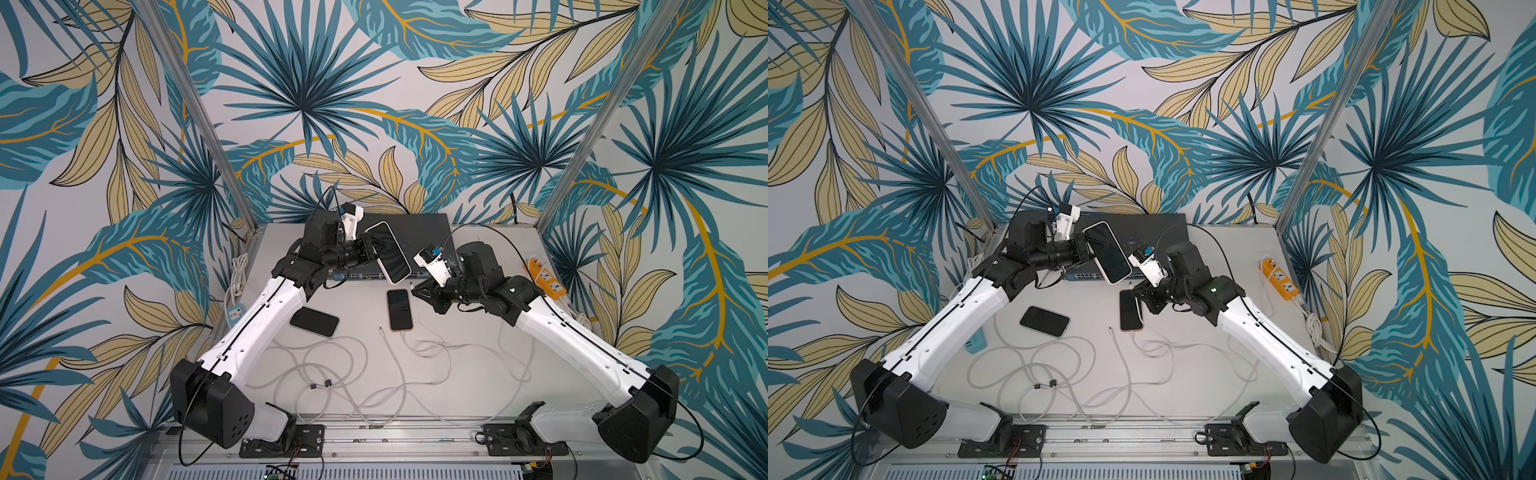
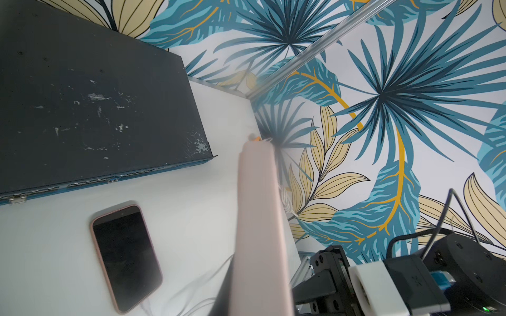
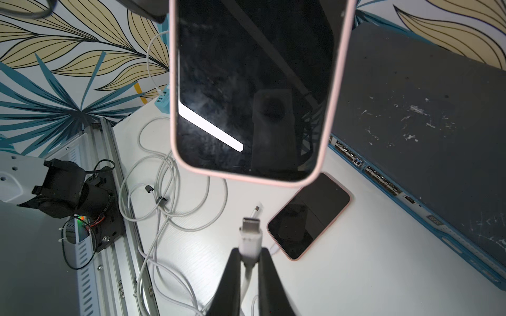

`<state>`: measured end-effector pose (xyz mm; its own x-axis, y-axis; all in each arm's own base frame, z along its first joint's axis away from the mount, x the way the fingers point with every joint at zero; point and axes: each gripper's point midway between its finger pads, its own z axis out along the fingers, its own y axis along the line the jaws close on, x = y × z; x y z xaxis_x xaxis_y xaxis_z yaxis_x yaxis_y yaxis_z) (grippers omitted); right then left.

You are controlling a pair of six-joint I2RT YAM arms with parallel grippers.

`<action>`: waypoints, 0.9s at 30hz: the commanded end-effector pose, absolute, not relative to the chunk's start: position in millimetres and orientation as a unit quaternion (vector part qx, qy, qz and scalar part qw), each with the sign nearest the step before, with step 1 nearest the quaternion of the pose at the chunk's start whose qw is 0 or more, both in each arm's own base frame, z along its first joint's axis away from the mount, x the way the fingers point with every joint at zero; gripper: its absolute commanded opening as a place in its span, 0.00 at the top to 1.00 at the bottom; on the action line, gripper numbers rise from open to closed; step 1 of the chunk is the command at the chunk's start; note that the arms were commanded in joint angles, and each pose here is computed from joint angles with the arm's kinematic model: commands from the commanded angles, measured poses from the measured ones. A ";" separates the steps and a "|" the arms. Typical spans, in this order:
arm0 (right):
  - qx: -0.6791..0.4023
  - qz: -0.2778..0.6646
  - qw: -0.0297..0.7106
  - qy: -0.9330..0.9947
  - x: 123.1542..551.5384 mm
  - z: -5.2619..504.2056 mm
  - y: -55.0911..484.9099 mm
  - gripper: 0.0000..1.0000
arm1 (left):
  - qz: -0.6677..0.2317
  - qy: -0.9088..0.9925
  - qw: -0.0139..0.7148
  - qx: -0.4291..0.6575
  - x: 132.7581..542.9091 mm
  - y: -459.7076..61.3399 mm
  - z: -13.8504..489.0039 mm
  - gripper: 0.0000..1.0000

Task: Plug the charging cable into the phone
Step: Insert the charging cable into the phone.

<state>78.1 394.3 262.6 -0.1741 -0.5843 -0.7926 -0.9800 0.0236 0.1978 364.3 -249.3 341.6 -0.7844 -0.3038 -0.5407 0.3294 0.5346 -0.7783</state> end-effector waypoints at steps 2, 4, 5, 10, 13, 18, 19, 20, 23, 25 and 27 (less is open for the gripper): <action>-0.585 0.364 0.240 0.683 76.2 259.5 392.2 1.00 | -0.493 0.789 0.366 0.015 366.9 -252.1 370.4 1.00; -0.587 0.363 0.234 0.685 75.0 259.8 394.1 1.00 | -0.491 0.791 0.364 0.015 367.5 -254.2 367.3 1.00; -0.587 0.363 0.233 0.685 74.7 260.2 394.9 1.00 | -0.489 0.793 0.364 0.014 368.0 -254.8 365.5 1.00; -0.585 0.354 0.237 0.690 79.1 259.4 396.9 1.00 | -0.489 0.796 0.357 0.014 367.9 -258.0 360.1 1.00; -0.586 0.353 0.231 0.692 79.0 258.0 399.0 1.00 | -0.489 0.797 0.354 0.014 368.0 -259.8 357.8 1.00; -0.588 0.348 0.224 0.695 80.6 252.4 403.0 1.00 | -0.489 0.793 0.363 0.012 371.1 -258.9 360.0 1.00; -0.589 0.345 0.221 0.697 80.8 250.3 403.5 1.00 | -0.491 0.791 0.365 0.011 371.8 -259.2 361.7 1.00; -0.590 0.344 0.218 0.698 81.0 248.7 403.9 1.00 | -0.493 0.790 0.365 0.011 372.1 -259.7 362.4 1.00; -0.590 0.342 0.219 0.698 81.5 247.9 404.0 1.00 | -0.493 0.789 0.365 0.011 373.3 -260.3 362.6 1.00; -0.589 0.344 0.224 0.696 81.9 250.9 404.1 1.00 | -0.492 0.792 0.361 0.014 373.2 -261.5 359.8 1.00; -0.589 0.345 0.228 0.694 82.3 254.0 404.2 1.00 | -0.491 0.794 0.357 0.015 372.8 -261.6 356.3 1.00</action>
<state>82.9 403.1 245.0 -0.2088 -0.6714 -0.7110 -0.9731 0.0705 0.2191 369.0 -257.2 335.1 -0.7825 -0.3175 -0.5357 0.3091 0.5488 -0.7767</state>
